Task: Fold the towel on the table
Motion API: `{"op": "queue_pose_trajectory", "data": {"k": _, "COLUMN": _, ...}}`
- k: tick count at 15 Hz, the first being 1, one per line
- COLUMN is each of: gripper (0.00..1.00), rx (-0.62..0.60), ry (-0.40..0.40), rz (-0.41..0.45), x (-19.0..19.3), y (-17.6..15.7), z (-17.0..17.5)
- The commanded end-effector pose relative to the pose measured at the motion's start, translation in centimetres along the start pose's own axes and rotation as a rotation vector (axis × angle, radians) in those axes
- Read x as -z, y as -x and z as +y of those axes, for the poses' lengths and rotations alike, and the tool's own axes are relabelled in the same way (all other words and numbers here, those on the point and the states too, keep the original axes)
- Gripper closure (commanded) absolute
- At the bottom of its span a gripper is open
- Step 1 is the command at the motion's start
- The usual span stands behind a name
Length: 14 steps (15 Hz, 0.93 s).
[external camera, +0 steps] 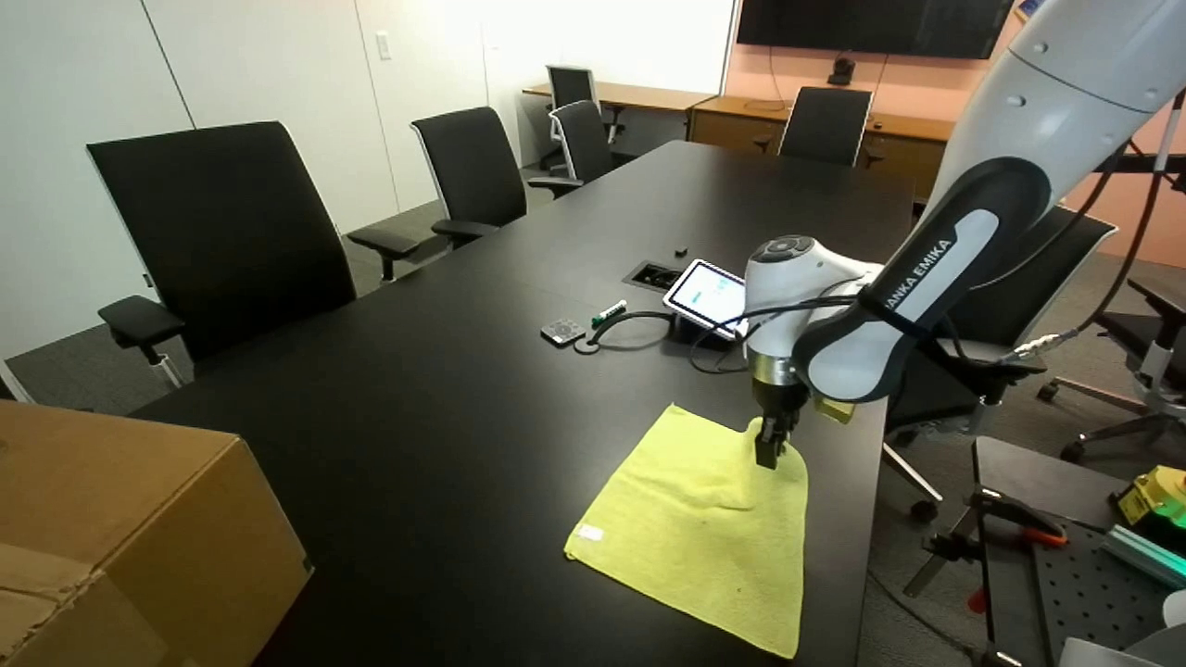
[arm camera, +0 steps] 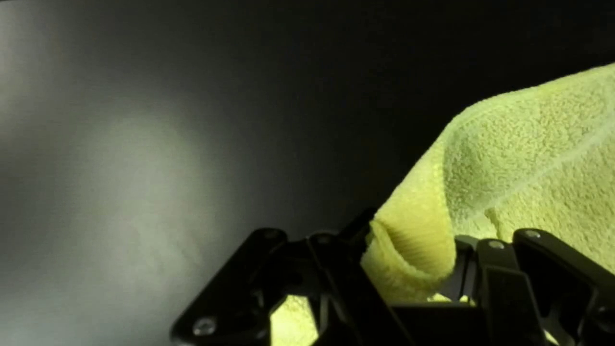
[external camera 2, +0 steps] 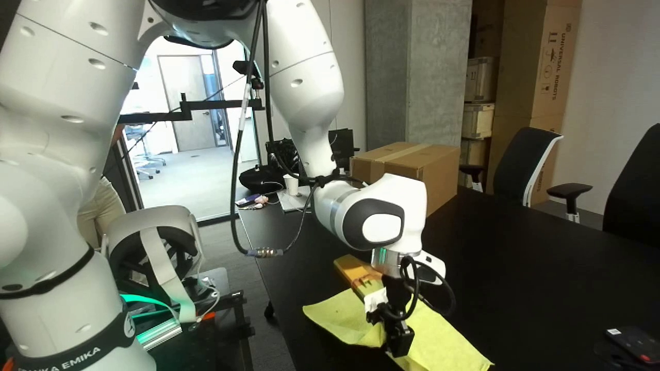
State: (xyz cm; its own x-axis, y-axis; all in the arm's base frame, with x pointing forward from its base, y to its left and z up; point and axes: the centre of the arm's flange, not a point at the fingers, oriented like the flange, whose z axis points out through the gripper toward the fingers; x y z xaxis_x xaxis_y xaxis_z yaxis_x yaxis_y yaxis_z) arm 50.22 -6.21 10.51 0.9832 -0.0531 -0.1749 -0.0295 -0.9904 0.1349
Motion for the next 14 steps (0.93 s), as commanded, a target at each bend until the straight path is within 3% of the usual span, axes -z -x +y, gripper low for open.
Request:
{"op": "queue_pose_trajectory", "data": {"k": 1, "gripper": 0.98, "rx": -0.115, "ry": -0.008, "rz": 0.032, "x": 2.7, "y": -5.0, "z": -0.5}}
{"op": "queue_pose_trajectory", "data": {"k": 8, "gripper": 0.96, "rx": -0.363, "ry": 0.017, "rz": 0.091, "x": 4.8, "y": -13.3, "z": -0.7}}
{"op": "queue_pose_trajectory", "data": {"k": 9, "gripper": 0.90, "rx": -0.399, "ry": 0.018, "rz": 0.086, "x": 4.6, "y": -14.1, "z": -0.8}}
{"op": "queue_pose_trajectory", "data": {"k": 14, "gripper": 1.00, "rx": -0.555, "ry": -0.072, "rz": 0.102, "x": 5.4, "y": -17.0, "z": -2.0}}
